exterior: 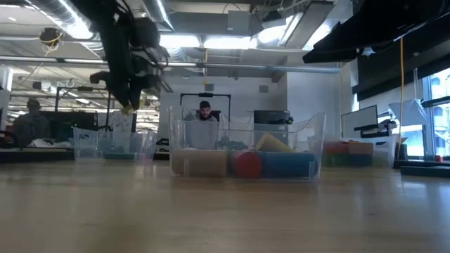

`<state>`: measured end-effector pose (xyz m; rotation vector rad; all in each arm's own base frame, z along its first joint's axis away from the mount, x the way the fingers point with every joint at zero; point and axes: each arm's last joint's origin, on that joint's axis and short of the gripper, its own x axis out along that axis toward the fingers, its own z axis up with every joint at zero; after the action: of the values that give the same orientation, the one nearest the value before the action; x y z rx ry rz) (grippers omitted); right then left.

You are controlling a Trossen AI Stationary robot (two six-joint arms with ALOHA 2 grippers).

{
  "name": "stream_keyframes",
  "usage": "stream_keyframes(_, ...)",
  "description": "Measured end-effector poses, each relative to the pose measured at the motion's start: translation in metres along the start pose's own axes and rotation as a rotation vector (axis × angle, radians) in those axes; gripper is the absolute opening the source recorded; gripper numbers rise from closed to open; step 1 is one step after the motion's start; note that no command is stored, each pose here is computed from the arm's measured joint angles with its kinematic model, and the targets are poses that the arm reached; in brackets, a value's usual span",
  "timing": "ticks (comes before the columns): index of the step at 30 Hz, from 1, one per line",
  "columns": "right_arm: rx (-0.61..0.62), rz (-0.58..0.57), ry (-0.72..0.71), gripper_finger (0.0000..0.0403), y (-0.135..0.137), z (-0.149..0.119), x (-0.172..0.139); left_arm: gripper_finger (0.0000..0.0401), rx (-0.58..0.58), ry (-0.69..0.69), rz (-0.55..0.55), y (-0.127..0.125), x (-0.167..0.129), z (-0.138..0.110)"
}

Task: Sort blocks by size
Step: Put the yellow rectangular block into the top left transparent bin

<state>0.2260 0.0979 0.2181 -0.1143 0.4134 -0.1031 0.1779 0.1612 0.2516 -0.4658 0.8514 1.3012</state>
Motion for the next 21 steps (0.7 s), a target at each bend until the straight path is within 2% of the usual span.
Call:
stream_keyframes(12, -0.006, -0.001, 0.009, 0.0285, 0.000, -0.001, 0.000, 0.0113, -0.074, 0.136, 0.063, 0.017, 0.061, -0.007)
stream_keyframes(18, -0.006, -0.001, 0.009, 0.0285, 0.000, -0.001, 0.000, 0.0113, -0.111, 0.171, 0.094, 0.021, 0.074, -0.008)
stream_keyframes(21, -0.008, -0.002, 0.012, 0.0285, 0.000, -0.001, 0.000, 0.0114, -0.091, 0.176, 0.096, 0.022, 0.075, -0.008)
